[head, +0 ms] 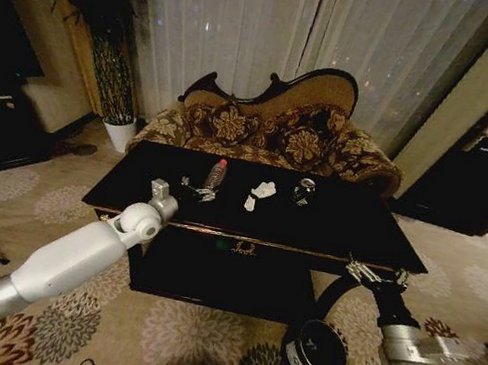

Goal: Move to the front of the table and place the trash on the table into the trash bin.

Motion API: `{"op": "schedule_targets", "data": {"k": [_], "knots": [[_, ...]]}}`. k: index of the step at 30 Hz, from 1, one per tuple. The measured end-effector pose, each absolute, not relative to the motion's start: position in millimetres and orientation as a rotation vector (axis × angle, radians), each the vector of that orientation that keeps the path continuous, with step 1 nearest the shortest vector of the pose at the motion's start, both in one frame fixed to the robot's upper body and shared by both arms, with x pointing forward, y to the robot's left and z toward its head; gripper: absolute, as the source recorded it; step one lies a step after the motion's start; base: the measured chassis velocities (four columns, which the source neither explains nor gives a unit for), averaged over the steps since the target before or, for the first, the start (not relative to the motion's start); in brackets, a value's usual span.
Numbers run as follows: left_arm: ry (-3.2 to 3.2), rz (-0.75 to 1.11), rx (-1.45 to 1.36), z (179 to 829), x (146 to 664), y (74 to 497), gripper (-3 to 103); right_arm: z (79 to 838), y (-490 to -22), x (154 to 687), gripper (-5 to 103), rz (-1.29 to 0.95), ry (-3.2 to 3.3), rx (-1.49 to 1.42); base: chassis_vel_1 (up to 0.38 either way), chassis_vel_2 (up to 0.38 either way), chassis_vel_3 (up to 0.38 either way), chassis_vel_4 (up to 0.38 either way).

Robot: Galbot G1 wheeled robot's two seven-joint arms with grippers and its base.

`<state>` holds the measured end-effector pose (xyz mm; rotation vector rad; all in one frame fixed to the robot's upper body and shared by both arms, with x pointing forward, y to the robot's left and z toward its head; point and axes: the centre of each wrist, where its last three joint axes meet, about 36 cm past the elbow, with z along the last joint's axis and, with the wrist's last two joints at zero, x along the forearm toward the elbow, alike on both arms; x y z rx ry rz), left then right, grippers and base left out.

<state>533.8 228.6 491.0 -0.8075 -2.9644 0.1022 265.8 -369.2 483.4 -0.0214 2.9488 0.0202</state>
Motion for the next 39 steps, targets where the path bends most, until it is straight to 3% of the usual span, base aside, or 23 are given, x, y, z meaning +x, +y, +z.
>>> {"op": "schedule_targets", "data": {"k": [9,12,20,26,32,39], "knots": [[-2.957,0.107,-0.759,475,533,234,97,481,-369,270,100,0.018,2.953,-0.031,0.0,0.0,0.0,0.0],[-2.952,0.108,-0.76,471,535,234,90,480,-369,269,100,0.021,2.954,-0.036,0.0,0.0,0.0,0.0],[-2.966,0.086,-0.78,465,550,226,97,482,-370,266,100,0.013,2.951,-0.053,0.0,0.0,0.0,0.0],[-2.979,0.074,-0.794,464,556,218,82,482,-370,263,100,0.011,2.952,-0.043,0.0,0.0,0.0,0.0],[-2.982,0.065,-0.787,459,556,219,58,481,-370,264,100,0.009,2.953,-0.038,0.0,0.0,0.0,0.0],[-2.981,0.067,-0.784,457,553,221,49,479,-369,264,100,0.007,2.959,-0.034,0.0,0.0,0.0,0.0]]}}
